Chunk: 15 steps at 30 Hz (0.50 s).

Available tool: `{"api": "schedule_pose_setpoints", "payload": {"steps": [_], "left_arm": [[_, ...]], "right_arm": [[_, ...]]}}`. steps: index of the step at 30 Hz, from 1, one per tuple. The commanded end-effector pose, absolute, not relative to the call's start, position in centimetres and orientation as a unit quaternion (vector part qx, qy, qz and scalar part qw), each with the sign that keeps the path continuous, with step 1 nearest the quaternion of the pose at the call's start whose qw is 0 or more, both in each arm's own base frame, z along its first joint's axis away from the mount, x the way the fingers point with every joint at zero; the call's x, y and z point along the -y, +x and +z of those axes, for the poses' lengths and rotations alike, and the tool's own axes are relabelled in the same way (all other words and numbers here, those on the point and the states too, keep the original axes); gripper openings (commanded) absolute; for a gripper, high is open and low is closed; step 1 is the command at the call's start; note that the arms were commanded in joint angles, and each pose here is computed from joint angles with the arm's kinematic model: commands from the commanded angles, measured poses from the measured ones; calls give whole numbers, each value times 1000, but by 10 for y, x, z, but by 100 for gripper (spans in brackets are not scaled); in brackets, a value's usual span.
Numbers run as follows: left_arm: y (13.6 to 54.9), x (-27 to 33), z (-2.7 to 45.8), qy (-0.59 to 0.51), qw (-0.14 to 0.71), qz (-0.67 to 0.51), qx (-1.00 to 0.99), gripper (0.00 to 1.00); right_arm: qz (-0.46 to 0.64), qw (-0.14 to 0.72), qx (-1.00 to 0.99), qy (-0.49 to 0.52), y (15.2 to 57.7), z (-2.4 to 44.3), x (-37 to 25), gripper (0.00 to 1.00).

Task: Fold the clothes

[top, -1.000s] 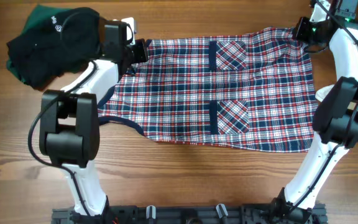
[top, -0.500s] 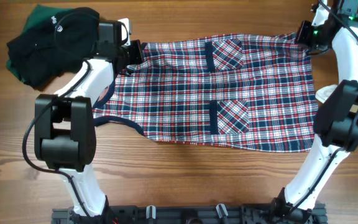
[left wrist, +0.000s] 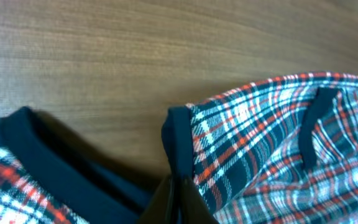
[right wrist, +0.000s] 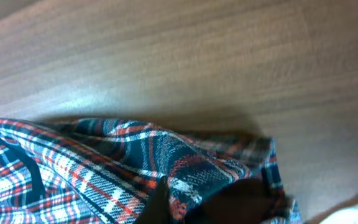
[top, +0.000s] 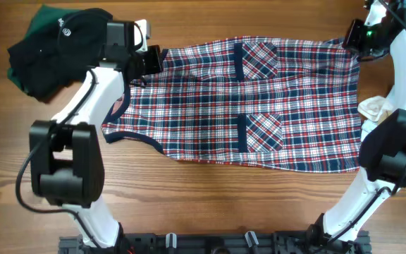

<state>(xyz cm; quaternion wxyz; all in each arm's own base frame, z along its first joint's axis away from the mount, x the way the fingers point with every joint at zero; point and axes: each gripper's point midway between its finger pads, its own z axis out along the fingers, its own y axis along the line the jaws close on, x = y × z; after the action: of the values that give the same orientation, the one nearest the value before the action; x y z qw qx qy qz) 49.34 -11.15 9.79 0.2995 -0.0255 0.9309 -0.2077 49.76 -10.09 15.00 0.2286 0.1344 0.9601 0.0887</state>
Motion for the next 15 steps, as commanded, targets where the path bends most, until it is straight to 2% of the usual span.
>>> {"api": "schedule_pose_setpoints", "payload": {"steps": [1,10,15], "left_arm": [[482,110,133,-7,317,-213,-924,4],[454,108,142,-13,279,-212,-937,4],[433,106,128,-22,230,-205,-951,4]], "right_arm": [[78,225,-957,166,488,164,107,4],[49,199,-956,211,460,179,113,4],[54,132,-961,237,426,173,104,4]]}}
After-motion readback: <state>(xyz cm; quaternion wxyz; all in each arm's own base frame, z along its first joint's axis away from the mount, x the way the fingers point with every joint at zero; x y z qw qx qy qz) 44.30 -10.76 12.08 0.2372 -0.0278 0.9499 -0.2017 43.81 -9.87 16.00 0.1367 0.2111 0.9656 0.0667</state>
